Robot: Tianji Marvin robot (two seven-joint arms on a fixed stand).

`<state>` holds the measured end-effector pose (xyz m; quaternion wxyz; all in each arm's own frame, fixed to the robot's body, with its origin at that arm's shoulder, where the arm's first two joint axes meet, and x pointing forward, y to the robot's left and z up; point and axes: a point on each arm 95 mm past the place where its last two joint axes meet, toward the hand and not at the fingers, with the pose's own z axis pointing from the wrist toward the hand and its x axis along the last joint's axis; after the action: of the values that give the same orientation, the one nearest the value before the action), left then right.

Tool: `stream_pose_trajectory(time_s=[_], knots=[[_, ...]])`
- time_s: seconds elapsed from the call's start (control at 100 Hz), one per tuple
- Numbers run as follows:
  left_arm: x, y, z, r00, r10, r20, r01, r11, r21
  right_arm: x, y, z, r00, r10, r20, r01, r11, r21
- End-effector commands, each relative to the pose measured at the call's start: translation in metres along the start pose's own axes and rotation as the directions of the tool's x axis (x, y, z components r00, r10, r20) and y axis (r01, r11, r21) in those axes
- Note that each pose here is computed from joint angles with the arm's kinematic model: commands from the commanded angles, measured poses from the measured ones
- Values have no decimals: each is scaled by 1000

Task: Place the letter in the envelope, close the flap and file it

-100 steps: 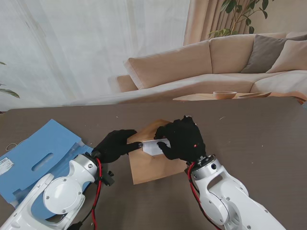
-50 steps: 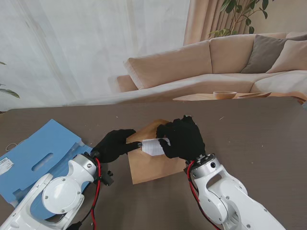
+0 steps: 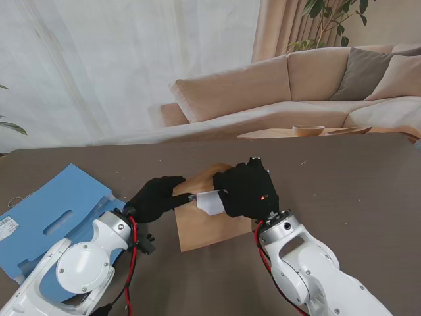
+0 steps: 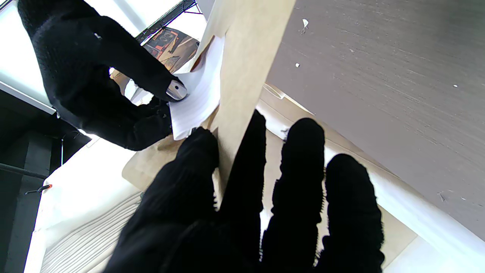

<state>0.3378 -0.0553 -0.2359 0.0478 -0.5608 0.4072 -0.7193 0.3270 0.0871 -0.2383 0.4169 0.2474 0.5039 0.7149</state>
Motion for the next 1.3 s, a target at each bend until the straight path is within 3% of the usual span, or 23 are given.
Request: stream_pose_trajectory(time_s=[0.0,0.46,1.08,1.29], knots=[[4,2,-1,1000,-11,-8,11,1000,-9,2,0,0,1000,8,-15,-7,1000,14],[7,3,0,999,-35,-4,35,999,18,9,-5,4,994,-31,-105,35,999,38],[5,2,-1,999,-37,0,37,999,16,10,0,2,999,-29,-35,28,999,-34],[5,2,-1,999,-46,-5,46,999,23,11,-5,3,999,-20,-41,19,1000,-9]])
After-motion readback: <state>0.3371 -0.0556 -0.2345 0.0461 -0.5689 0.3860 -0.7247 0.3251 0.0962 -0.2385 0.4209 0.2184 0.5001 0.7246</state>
